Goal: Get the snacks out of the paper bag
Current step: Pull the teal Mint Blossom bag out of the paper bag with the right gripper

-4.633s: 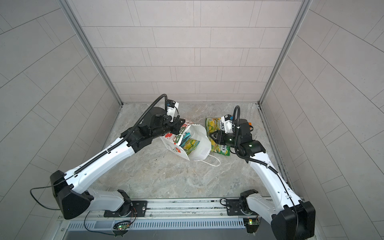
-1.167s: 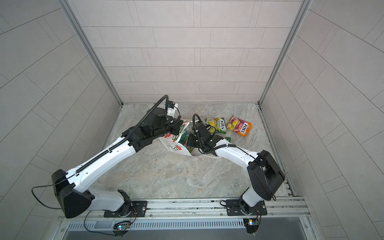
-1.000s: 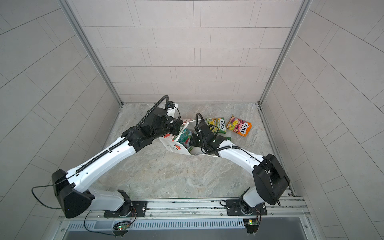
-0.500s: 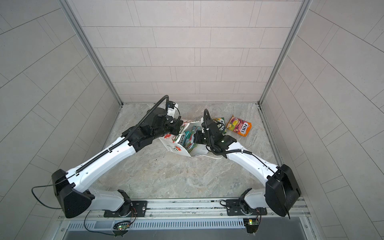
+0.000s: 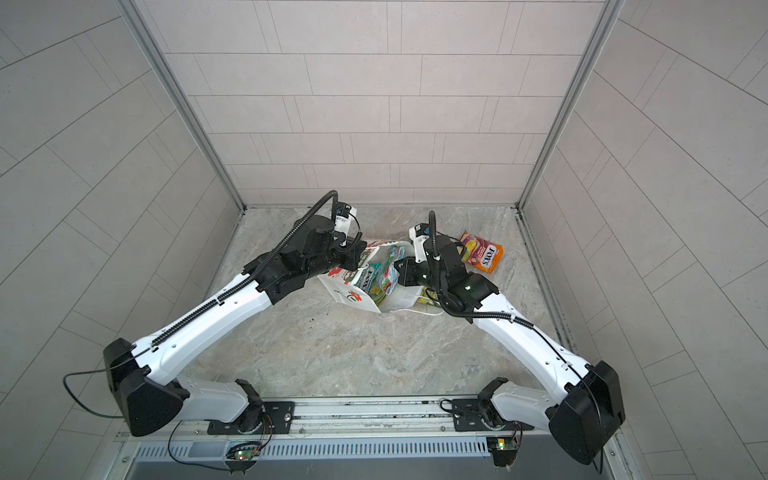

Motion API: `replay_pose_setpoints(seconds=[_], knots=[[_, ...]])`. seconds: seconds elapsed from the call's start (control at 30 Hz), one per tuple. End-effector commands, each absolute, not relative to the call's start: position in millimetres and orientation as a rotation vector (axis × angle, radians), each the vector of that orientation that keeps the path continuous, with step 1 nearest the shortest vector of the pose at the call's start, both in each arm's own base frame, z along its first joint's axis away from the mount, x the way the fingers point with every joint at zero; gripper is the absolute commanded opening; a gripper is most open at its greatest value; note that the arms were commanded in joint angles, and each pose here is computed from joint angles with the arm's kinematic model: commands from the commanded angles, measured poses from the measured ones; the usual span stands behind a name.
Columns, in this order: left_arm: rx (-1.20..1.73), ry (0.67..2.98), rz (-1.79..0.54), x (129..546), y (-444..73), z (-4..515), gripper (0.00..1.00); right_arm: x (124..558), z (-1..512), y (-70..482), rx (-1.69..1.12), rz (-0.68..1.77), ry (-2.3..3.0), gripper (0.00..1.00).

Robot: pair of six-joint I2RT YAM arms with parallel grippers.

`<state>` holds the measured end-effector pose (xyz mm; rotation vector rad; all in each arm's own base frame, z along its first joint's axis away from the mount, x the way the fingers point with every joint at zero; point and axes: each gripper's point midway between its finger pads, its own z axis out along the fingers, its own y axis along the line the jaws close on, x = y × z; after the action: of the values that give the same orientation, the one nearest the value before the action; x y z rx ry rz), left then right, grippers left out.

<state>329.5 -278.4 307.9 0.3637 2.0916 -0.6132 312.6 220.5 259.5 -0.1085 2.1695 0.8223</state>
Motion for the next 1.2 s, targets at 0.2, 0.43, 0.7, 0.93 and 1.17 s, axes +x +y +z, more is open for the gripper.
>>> replay_pose_setpoints(seconds=[0.2,0.43,0.7,0.93,1.17], knots=[[0.359,2.094,-0.625,325,-277,310,0.00,301,330,210,-0.169,0.868,2.000,0.00],[0.355,2.094,-0.627,325,-277,310,0.00,291,363,200,-0.189,0.886,1.946,0.00],[0.360,2.095,-0.635,324,-278,310,0.00,288,392,166,-0.147,0.810,1.895,0.00],[0.359,2.094,-0.634,324,-277,310,0.00,292,405,129,-0.082,0.723,1.882,0.00],[0.357,2.085,-0.638,324,-277,313,0.00,309,381,79,0.043,0.569,1.962,0.00]])
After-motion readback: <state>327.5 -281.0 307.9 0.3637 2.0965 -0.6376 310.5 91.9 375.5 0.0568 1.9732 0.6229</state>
